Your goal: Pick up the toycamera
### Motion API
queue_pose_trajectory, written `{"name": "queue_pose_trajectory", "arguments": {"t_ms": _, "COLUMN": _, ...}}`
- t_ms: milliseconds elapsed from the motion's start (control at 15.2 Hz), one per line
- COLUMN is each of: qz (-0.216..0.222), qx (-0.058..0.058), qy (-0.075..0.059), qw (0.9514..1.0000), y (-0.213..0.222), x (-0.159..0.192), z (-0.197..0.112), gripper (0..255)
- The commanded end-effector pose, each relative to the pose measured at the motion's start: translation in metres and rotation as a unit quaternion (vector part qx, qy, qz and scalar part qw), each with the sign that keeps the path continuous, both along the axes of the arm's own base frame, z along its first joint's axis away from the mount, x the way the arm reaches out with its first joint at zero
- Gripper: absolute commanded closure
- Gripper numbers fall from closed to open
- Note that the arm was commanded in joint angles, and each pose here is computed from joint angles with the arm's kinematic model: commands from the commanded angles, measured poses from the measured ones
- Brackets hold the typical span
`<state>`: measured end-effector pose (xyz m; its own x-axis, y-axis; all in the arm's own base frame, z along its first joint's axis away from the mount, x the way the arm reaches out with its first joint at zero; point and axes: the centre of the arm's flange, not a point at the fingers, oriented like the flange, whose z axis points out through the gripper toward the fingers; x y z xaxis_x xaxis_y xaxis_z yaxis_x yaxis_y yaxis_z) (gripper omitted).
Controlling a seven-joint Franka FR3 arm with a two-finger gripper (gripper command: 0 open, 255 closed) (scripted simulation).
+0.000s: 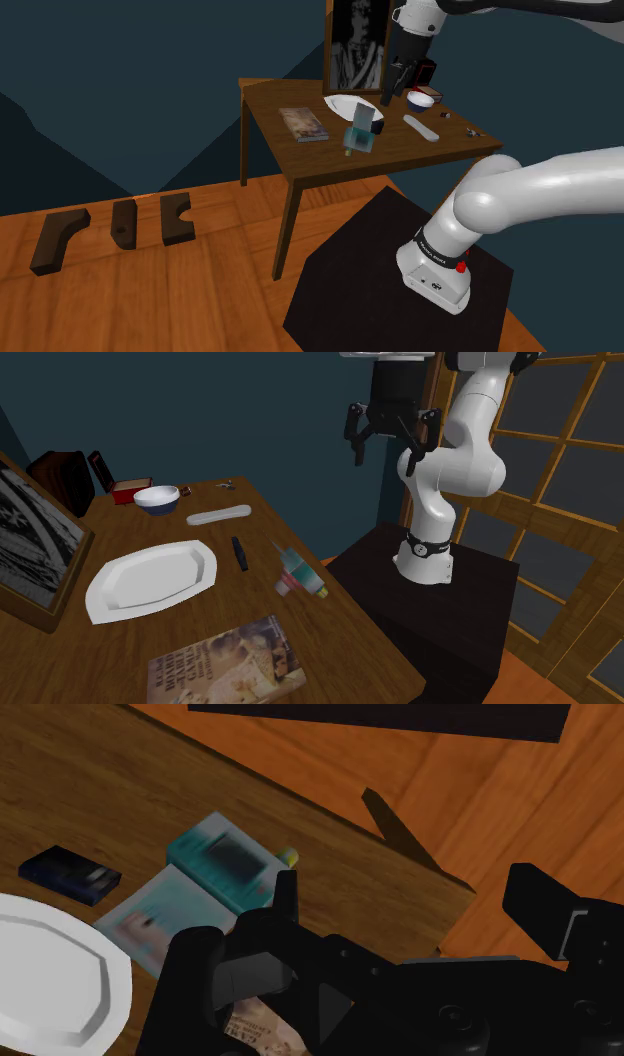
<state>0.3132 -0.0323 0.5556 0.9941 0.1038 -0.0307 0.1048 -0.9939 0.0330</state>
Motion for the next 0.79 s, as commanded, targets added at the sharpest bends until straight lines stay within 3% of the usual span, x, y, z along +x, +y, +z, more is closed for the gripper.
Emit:
{"name": "queue_pose_trajectory", "arguments": {"t_ms": 0, "qz": 0.0, "qx": 0.0, "qy": 0.0, "qw": 1.0, "y": 0.0, "x": 0.0, "z": 0.0, "gripper": 0}}
{"name": "queue_pose_trajectory", "arguments": {"t_ms": 330, "qz": -0.02, "qx": 0.011, "qy": 0.044, "qw": 0.9988, "y": -0.033, "x": 0.055, "z": -0.043, "gripper": 0}}
{"name": "queue_pose_trajectory", "arguments": {"t_ms": 726, "qz": -0.044, "qx": 0.025, "qy": 0.096, "qw": 0.9941, "y": -0.075, "x": 0.114, "z": -0.102, "gripper": 0}}
